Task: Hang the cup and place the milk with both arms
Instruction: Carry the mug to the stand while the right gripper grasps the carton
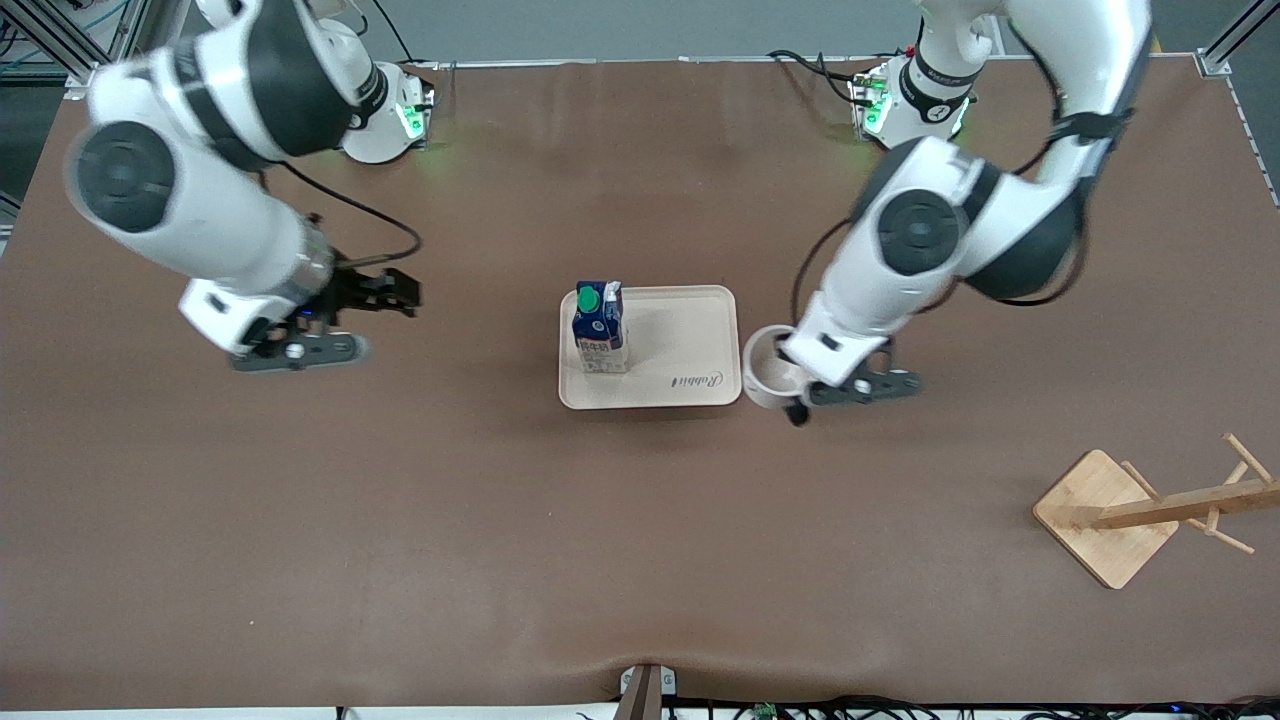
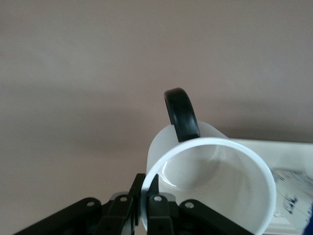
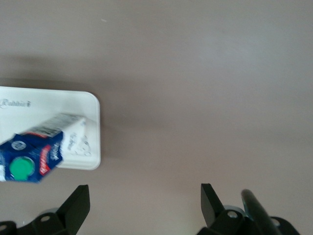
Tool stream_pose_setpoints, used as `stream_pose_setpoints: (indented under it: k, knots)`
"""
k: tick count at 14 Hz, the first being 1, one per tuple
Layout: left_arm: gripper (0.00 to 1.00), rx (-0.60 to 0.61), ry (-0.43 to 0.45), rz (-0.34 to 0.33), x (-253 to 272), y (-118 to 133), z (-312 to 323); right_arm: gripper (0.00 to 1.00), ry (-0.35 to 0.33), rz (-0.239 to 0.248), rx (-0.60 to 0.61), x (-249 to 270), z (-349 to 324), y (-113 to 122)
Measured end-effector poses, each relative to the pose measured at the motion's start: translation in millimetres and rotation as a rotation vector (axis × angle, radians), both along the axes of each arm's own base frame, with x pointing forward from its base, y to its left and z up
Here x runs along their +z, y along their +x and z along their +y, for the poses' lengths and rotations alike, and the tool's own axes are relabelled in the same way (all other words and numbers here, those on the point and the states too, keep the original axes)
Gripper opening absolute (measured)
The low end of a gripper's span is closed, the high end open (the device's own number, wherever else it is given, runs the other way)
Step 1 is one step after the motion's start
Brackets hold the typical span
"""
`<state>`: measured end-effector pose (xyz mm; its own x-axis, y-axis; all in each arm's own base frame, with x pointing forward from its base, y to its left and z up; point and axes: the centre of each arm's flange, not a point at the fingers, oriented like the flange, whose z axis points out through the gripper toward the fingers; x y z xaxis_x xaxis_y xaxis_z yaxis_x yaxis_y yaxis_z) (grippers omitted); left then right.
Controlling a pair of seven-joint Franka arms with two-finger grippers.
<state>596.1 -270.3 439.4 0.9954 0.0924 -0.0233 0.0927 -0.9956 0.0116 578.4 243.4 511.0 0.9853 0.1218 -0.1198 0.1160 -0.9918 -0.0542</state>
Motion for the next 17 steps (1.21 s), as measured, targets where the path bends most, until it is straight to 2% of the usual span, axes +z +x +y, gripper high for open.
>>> stream_pose_setpoints:
  k: [2, 4, 5, 9, 14, 17]
  knots:
    - [0.07, 0.018, 0.004, -0.022, 23, 19, 51, 1.0, 0.022, -0.014, -0.038, -19, 49, -7]
    - [0.07, 0.033, 0.011, -0.031, 36, 28, 92, 1.0, 0.071, 0.007, -0.094, -35, 84, -15]
    - [0.07, 0.041, 0.016, -0.031, 39, 31, 109, 1.0, 0.075, 0.021, -0.111, -42, 97, -19]
    - [0.07, -0.002, 0.026, -0.05, 54, 40, 177, 1.0, 0.044, 0.058, -0.142, -69, 132, -35]
    - [0.07, -0.108, 0.049, -0.083, 77, 41, 265, 1.0, 0.045, 0.03, -0.203, -116, 174, -60]
    - [0.07, -0.123, 0.054, -0.06, 85, 38, 284, 1.0, 0.036, 0.038, -0.217, -123, 182, -70]
